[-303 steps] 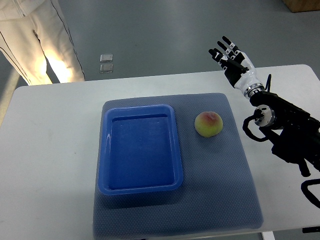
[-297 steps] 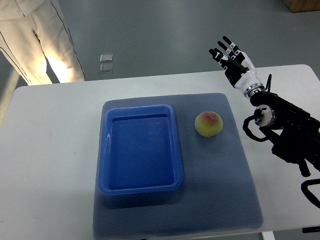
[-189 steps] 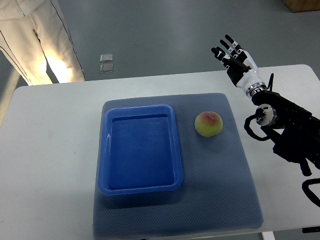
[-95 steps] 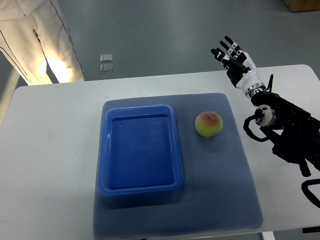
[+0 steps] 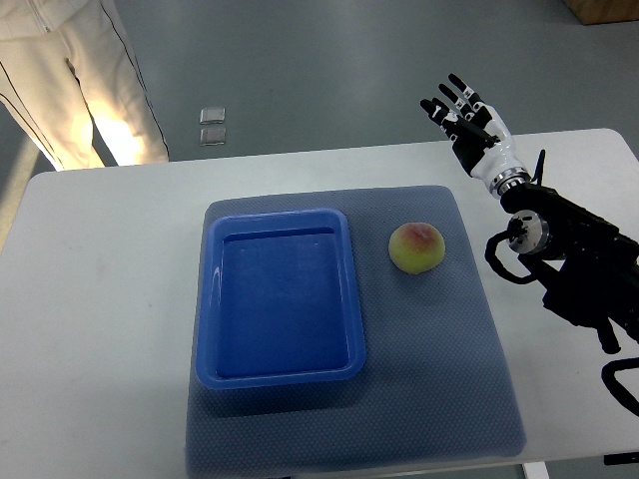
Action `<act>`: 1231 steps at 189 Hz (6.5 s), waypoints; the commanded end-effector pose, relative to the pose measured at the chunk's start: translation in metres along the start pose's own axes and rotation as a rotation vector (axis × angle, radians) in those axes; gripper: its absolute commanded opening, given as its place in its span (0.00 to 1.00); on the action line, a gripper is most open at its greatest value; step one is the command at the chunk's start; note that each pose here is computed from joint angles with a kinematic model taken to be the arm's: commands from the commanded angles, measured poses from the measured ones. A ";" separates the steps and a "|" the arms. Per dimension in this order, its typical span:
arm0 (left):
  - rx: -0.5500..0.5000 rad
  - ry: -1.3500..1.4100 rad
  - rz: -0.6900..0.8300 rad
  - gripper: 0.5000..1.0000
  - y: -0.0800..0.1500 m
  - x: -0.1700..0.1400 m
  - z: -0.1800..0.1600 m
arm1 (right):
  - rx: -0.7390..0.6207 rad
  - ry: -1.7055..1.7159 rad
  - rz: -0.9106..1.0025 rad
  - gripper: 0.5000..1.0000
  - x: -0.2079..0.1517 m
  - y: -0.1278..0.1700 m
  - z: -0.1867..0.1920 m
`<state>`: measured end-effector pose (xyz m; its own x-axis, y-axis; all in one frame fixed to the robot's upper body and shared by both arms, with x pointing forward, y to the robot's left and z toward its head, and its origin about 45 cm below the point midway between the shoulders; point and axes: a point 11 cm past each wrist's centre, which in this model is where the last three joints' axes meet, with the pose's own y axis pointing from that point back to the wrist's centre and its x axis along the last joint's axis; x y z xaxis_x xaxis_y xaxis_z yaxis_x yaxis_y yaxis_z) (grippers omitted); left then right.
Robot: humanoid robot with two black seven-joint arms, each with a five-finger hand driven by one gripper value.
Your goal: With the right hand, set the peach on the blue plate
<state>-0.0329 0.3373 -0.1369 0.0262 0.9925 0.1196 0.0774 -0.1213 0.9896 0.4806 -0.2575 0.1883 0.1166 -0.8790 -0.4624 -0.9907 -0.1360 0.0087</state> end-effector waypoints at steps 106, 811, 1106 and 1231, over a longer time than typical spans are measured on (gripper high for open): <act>0.000 0.000 0.000 1.00 0.000 0.000 0.000 | -0.038 0.164 -0.040 0.86 0.002 0.001 -0.004; 0.000 0.002 0.000 1.00 0.000 0.000 0.000 | -0.184 1.855 -1.295 0.54 -0.197 0.017 0.016; 0.000 0.002 0.000 1.00 0.000 0.000 0.000 | -0.212 1.594 -1.274 0.86 -0.205 0.027 0.057; 0.000 0.002 0.000 1.00 0.000 0.000 0.000 | -0.017 0.666 -0.361 0.86 -0.066 -0.009 -0.012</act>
<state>-0.0327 0.3373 -0.1369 0.0245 0.9925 0.1195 0.0769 -0.1211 0.9897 0.4789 -0.1769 0.2390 0.5788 -0.7316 0.3603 -0.7916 -0.6101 0.0327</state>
